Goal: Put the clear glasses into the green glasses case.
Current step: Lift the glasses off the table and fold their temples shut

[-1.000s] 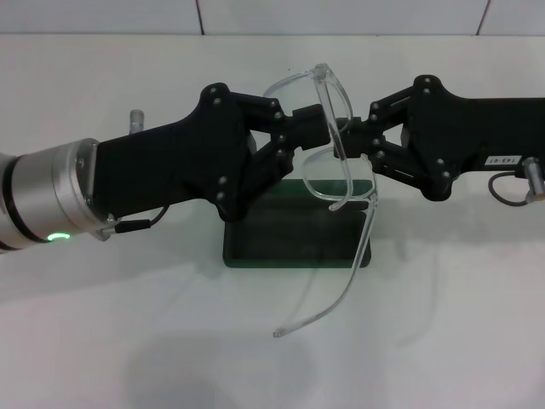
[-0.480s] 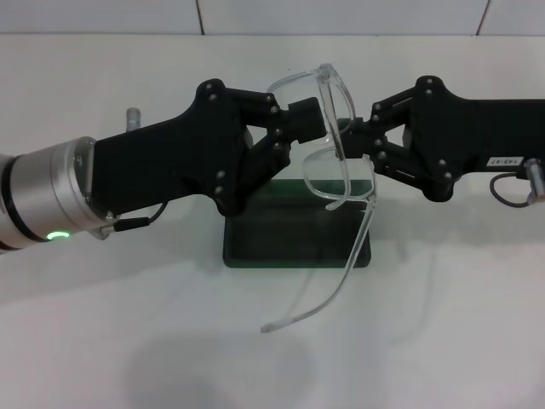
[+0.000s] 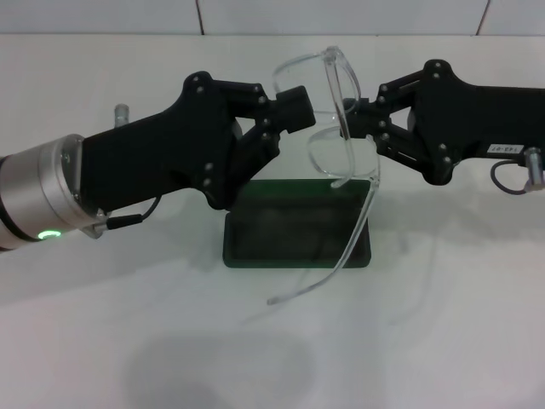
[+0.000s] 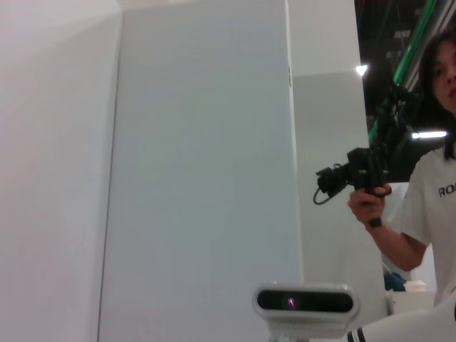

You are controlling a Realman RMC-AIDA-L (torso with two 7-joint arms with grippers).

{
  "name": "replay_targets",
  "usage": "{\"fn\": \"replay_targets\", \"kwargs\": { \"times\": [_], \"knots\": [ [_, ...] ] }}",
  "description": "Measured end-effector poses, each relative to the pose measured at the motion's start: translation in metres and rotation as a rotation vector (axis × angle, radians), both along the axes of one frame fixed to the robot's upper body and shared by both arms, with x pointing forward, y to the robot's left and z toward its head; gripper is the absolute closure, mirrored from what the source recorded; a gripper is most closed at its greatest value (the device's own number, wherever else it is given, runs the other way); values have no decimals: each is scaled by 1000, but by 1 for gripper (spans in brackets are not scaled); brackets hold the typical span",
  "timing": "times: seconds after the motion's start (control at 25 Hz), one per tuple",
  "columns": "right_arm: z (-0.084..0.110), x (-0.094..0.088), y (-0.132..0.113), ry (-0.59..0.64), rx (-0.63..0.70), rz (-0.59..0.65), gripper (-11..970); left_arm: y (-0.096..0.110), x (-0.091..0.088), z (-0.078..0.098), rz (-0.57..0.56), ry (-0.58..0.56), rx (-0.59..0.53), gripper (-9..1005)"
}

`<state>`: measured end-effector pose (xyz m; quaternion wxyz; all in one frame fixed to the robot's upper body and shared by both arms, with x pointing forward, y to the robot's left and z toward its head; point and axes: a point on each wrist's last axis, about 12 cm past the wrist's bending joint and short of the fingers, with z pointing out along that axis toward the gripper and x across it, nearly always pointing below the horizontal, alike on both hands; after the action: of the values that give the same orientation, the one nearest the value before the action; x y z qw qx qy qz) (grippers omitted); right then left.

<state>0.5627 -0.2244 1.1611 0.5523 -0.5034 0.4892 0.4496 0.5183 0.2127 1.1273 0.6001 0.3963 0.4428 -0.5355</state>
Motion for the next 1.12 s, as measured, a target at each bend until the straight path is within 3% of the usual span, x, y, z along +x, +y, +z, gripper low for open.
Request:
{"fn": "replay_targets", "kwargs": {
  "times": [0.76,1.12],
  "knots": [
    [-10,8,29,-53,-1,-21,893,2,0,-1,28,12,-26,960],
    [-6,9,35,-66,12,-5,893,2,1,-2,40,20,-20,959]
  ]
}}
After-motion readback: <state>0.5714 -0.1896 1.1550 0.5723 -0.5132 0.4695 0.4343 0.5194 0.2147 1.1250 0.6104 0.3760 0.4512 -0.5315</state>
